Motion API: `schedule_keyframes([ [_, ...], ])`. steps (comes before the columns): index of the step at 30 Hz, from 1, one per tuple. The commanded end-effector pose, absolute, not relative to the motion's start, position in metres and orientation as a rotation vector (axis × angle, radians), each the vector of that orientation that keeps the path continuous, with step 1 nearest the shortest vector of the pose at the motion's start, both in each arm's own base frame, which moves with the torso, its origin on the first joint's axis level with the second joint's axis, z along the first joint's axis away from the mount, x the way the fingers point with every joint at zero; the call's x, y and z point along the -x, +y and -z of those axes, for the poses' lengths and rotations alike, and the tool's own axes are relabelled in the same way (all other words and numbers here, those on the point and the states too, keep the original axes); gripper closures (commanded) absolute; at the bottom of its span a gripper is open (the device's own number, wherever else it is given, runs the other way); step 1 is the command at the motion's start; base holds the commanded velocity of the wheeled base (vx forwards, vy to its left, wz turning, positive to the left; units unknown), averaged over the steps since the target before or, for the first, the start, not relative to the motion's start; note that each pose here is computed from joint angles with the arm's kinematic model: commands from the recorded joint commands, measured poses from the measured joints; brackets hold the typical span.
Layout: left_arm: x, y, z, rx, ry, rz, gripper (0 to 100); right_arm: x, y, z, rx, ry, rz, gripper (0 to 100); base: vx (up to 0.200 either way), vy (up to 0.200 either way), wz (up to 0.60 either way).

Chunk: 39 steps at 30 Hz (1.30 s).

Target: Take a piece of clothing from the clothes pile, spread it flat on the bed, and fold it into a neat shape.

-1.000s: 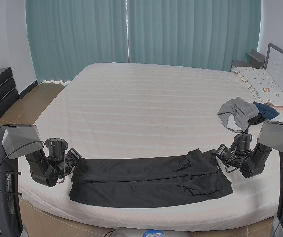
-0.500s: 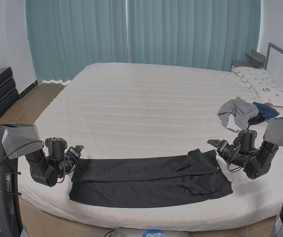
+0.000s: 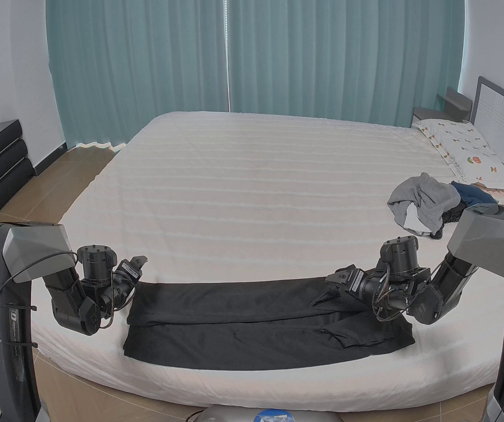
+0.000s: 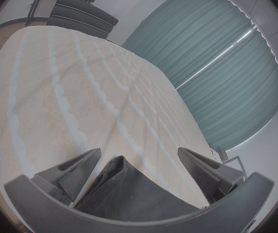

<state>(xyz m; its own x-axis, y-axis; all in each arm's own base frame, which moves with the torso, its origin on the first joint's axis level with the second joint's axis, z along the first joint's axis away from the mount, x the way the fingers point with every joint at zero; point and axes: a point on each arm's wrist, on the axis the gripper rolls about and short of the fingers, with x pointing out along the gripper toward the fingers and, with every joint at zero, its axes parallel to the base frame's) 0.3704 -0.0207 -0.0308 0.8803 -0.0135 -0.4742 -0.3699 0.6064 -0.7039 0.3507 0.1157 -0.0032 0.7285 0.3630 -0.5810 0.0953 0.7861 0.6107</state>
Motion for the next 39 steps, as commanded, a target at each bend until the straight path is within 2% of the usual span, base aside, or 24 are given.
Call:
schedule_keyframes([
  [1,-0.370,-0.021,0.033,0.902,0.470,-0.218,0,-0.360,0.138,0.012,-0.632,0.748,-0.178,0,0.000,0.000,0.00],
  [15,-0.370,-0.021,0.033,0.900,0.470,-0.217,0,-0.378,0.157,0.018,-0.591,0.797,-0.168,0,0.000,0.000,0.00],
  [22,-0.370,-0.021,0.033,0.900,0.470,-0.217,0,-0.384,0.159,0.021,-0.556,0.795,-0.120,0,0.000,0.000,0.00],
  [23,-0.370,-0.021,0.033,0.900,0.470,-0.217,0,-0.384,0.159,0.021,-0.554,0.795,-0.120,100,0.000,0.000,0.00],
  [39,-0.370,-0.021,0.033,0.897,0.470,-0.217,0,-0.394,0.171,0.012,-0.519,0.770,-0.134,100,0.000,0.000,0.00],
])
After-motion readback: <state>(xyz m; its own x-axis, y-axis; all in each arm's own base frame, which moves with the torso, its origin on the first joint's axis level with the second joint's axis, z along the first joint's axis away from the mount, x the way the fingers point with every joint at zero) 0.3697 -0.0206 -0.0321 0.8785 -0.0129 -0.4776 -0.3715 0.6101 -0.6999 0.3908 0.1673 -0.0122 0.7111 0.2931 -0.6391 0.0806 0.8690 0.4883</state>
